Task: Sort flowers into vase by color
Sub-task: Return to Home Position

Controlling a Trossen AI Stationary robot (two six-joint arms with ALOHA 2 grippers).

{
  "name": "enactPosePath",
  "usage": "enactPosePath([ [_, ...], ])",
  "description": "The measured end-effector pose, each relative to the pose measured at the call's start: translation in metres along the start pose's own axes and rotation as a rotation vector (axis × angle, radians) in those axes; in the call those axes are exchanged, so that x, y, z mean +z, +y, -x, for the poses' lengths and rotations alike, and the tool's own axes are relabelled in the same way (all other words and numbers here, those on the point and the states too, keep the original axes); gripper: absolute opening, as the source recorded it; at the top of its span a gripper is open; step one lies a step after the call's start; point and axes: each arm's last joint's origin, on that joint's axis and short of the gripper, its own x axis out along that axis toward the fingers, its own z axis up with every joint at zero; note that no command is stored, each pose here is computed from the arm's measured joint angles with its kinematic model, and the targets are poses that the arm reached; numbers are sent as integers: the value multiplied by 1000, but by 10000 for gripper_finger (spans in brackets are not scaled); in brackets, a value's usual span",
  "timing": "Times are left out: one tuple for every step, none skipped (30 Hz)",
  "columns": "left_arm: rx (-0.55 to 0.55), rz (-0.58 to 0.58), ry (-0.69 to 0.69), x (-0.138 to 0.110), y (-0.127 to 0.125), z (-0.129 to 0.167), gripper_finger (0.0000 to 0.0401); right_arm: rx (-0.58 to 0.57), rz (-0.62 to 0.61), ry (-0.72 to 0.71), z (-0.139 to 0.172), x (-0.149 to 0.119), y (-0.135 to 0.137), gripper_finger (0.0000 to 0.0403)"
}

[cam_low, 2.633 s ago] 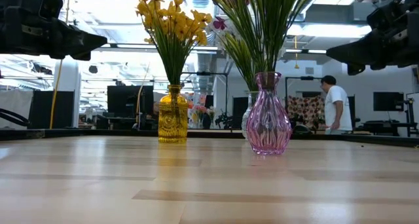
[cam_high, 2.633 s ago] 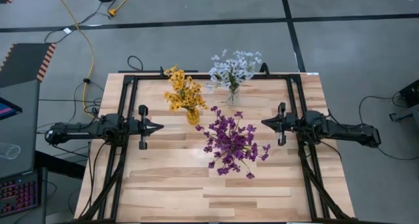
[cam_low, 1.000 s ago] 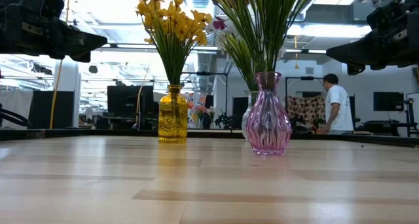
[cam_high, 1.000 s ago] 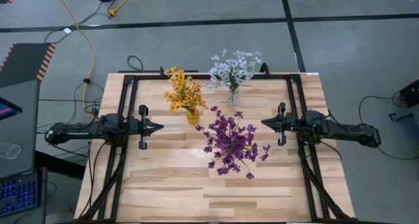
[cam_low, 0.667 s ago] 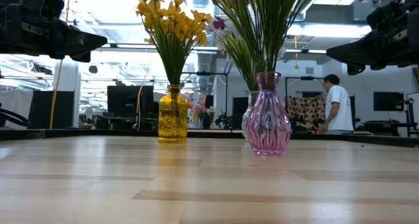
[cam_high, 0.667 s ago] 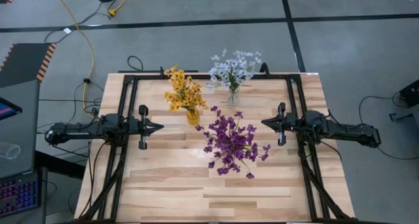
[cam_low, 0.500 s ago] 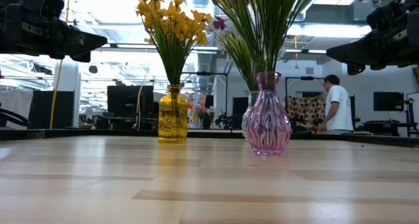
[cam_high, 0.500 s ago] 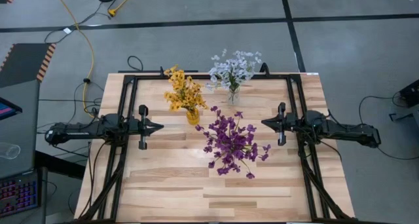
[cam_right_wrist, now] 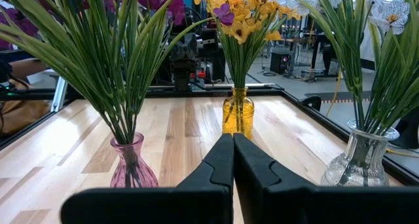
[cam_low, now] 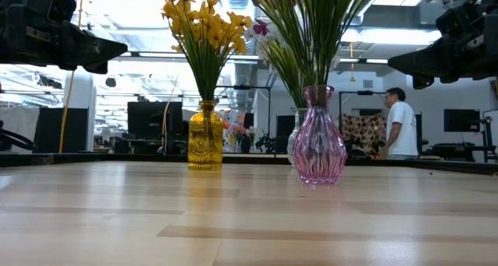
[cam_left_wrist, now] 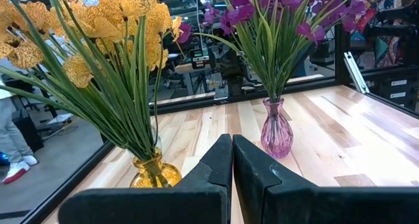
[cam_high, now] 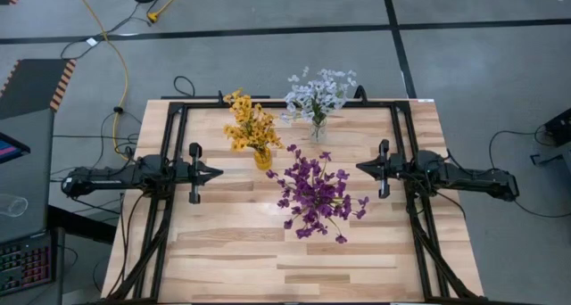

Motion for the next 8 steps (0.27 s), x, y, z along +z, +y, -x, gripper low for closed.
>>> enactPosePath([
  [0, 1, 0, 0, 0, 0, 0, 0, 0, 0, 0, 0, 0, 34],
  [0, 5, 0, 0, 0, 0, 0, 0, 0, 0, 0, 0, 0, 34],
  [0, 7, 0, 0, 0, 0, 0, 0, 0, 0, 0, 0, 0, 34],
  [0, 7, 0, 0, 0, 0, 0, 0, 0, 0, 0, 0, 0, 34],
  [0, 6, 0, 0, 0, 0, 0, 0, 0, 0, 0, 0, 0, 34],
  [0, 2, 0, 0, 0, 0, 0, 0, 0, 0, 0, 0, 0, 34],
  [0, 1, 0, 0, 0, 0, 0, 0, 0, 0, 0, 0, 0, 34],
  [0, 2, 0, 0, 0, 0, 0, 0, 0, 0, 0, 0, 0, 34],
])
